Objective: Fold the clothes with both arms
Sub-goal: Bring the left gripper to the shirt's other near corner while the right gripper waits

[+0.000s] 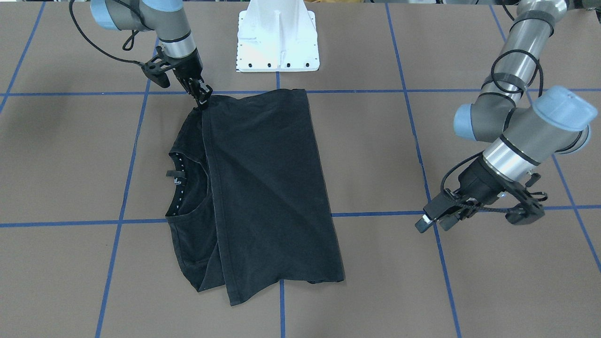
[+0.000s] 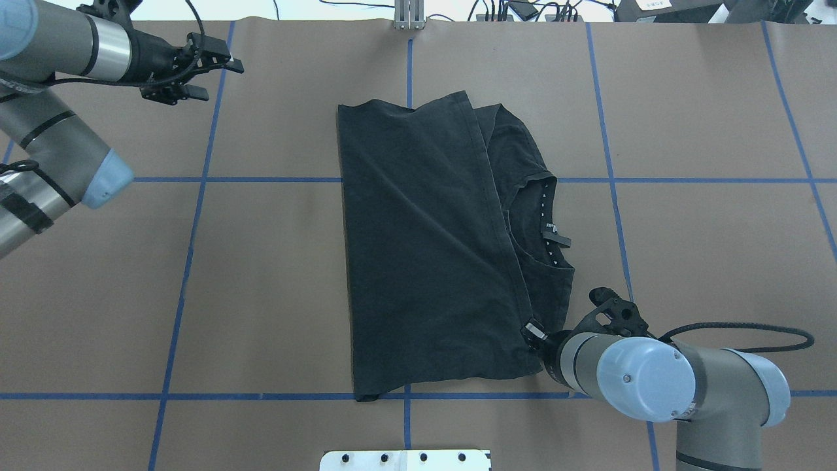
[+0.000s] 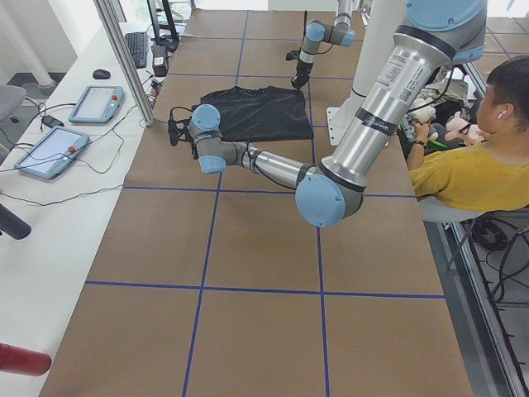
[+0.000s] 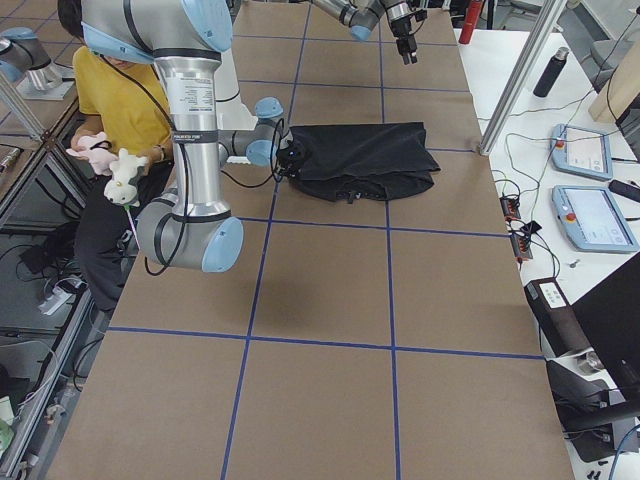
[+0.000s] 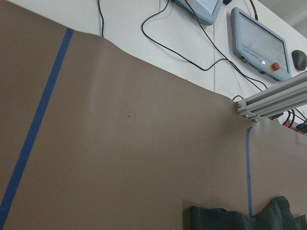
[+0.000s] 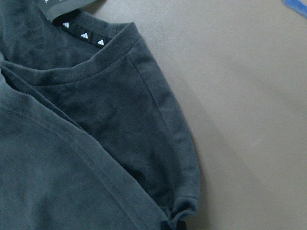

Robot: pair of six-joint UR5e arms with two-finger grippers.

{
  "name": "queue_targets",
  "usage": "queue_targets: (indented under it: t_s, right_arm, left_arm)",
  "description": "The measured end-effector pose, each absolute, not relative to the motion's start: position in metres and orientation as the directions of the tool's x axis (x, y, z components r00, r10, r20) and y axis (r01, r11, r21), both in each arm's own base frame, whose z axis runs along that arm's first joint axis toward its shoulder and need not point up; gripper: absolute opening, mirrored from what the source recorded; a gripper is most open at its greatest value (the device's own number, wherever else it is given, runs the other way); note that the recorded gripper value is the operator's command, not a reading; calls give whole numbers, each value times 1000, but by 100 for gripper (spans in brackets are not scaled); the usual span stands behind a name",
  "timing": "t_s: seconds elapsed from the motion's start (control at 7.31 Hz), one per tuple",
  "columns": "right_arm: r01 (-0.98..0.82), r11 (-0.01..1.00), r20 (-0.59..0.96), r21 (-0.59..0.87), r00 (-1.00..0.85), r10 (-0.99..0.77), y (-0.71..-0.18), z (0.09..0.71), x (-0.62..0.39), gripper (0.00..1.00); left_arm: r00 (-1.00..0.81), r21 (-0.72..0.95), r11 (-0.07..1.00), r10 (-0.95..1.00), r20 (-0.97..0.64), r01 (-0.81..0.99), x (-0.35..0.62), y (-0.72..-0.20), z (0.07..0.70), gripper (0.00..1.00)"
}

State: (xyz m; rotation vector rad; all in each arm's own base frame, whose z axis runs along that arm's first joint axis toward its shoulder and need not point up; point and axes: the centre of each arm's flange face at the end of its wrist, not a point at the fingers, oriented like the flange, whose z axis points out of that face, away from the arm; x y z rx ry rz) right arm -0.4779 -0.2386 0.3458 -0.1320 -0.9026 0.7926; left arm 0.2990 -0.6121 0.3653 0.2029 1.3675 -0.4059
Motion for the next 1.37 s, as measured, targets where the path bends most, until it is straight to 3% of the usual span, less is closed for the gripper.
queue_targets:
  t_s: [0.68, 1.09, 1.37]
  right_arm:
    - [-540, 729, 644, -421, 388, 659, -219, 322, -469, 0]
    - [-525, 733, 643, -432, 390, 659, -216, 317, -469, 0]
    - [-521, 734, 642, -435, 392, 659, -215, 317, -470, 0]
  left_arm:
    - [31, -349, 913, -363, -931, 209, 369, -440, 337, 94]
    - [71, -410, 892, -429, -900, 189, 433, -371, 333, 94]
    - [132, -449, 873, -476, -870, 189, 462, -340, 328, 89]
